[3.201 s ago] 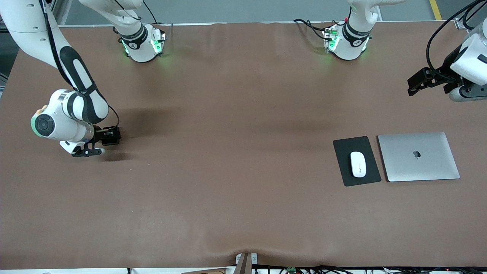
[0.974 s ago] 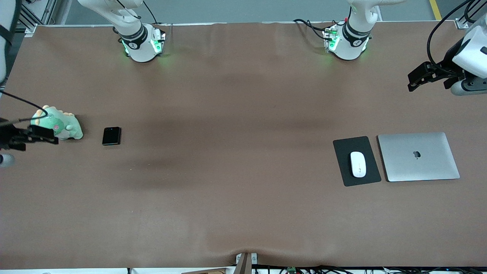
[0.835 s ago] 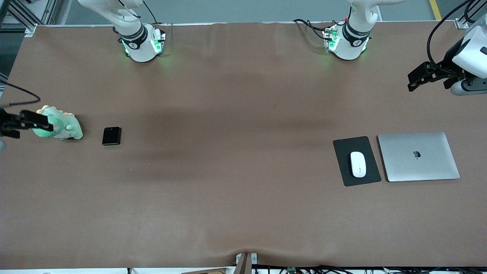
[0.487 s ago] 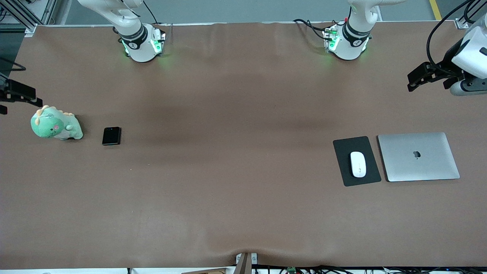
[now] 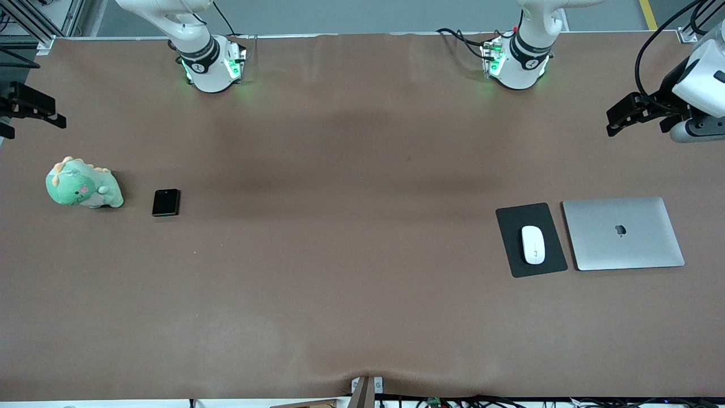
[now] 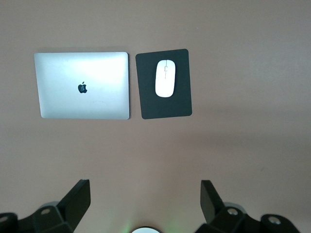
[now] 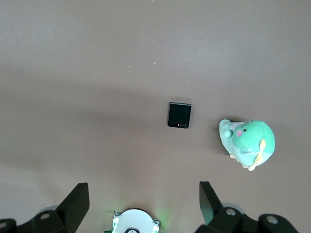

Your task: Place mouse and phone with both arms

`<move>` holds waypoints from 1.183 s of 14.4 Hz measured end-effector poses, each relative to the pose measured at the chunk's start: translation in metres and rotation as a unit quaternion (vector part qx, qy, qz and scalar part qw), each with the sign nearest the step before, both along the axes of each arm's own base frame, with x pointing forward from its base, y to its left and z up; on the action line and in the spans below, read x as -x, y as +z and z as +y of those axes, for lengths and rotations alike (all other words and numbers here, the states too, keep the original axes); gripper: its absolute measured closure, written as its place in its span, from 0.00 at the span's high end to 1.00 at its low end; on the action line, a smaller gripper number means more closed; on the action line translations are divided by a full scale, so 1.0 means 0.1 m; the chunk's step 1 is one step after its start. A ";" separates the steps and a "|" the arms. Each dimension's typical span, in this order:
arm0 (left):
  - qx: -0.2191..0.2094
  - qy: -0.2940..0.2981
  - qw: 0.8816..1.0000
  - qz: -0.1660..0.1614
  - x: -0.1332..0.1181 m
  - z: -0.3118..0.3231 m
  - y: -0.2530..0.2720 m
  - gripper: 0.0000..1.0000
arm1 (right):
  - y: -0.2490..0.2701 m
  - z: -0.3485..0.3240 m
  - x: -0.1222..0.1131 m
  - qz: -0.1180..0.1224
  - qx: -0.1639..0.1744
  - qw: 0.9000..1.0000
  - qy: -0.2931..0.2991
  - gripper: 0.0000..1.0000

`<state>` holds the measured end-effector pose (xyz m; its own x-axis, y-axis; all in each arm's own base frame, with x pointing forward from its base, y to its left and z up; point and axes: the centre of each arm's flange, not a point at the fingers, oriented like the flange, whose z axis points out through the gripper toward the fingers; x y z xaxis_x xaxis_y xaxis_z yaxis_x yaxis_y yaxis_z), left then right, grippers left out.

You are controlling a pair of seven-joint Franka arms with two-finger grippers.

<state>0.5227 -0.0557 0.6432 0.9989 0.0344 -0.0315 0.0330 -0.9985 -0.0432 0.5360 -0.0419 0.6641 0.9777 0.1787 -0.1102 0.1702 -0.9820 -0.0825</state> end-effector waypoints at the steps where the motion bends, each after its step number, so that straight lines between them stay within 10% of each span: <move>1: 0.000 0.000 1.000 0.000 0.00 0.00 0.00 1.00 | -0.04 0.00 0.01 -0.003 0.000 1.000 -0.001 1.00; 17: 0.001 0.002 1.000 -0.007 0.00 0.02 0.06 1.00 | -0.16 -0.07 0.19 -0.009 0.009 1.000 -0.011 1.00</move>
